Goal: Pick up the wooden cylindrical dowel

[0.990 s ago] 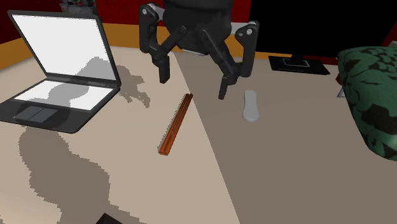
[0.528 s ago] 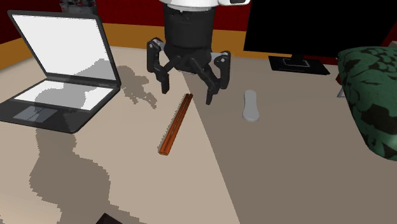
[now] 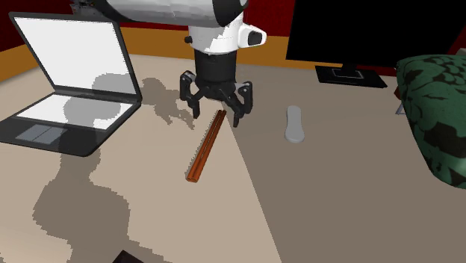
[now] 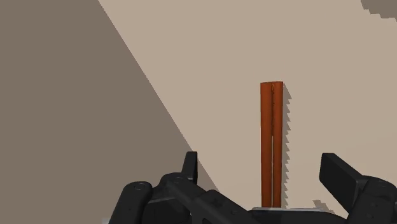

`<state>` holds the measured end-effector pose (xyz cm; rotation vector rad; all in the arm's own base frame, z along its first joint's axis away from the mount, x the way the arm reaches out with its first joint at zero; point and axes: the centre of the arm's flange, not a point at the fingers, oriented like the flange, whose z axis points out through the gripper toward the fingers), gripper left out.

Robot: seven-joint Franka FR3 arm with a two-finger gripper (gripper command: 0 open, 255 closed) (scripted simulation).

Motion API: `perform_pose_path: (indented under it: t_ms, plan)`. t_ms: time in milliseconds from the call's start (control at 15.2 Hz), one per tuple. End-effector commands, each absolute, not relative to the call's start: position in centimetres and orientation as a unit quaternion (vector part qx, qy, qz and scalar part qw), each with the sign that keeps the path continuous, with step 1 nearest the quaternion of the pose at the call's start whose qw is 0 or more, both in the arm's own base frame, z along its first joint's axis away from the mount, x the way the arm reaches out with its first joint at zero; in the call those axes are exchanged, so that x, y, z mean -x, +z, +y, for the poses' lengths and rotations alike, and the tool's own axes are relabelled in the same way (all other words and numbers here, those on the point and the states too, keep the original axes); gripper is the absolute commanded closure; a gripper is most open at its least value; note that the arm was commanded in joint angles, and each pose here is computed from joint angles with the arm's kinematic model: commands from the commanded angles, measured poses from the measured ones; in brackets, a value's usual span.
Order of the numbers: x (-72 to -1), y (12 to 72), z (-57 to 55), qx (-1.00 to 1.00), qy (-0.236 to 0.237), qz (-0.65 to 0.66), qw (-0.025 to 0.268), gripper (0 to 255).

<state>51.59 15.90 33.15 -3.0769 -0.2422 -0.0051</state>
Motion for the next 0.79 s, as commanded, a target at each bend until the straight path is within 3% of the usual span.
perform_pose_path:
  t_ms: [0,726]
  plan:
    - [-52.9,31.2,17.5,0.996,-0.001,-0.082,0.025,0]
    - [-61.1,21.0,24.4,0.995,0.001,-0.103,0.011,0]
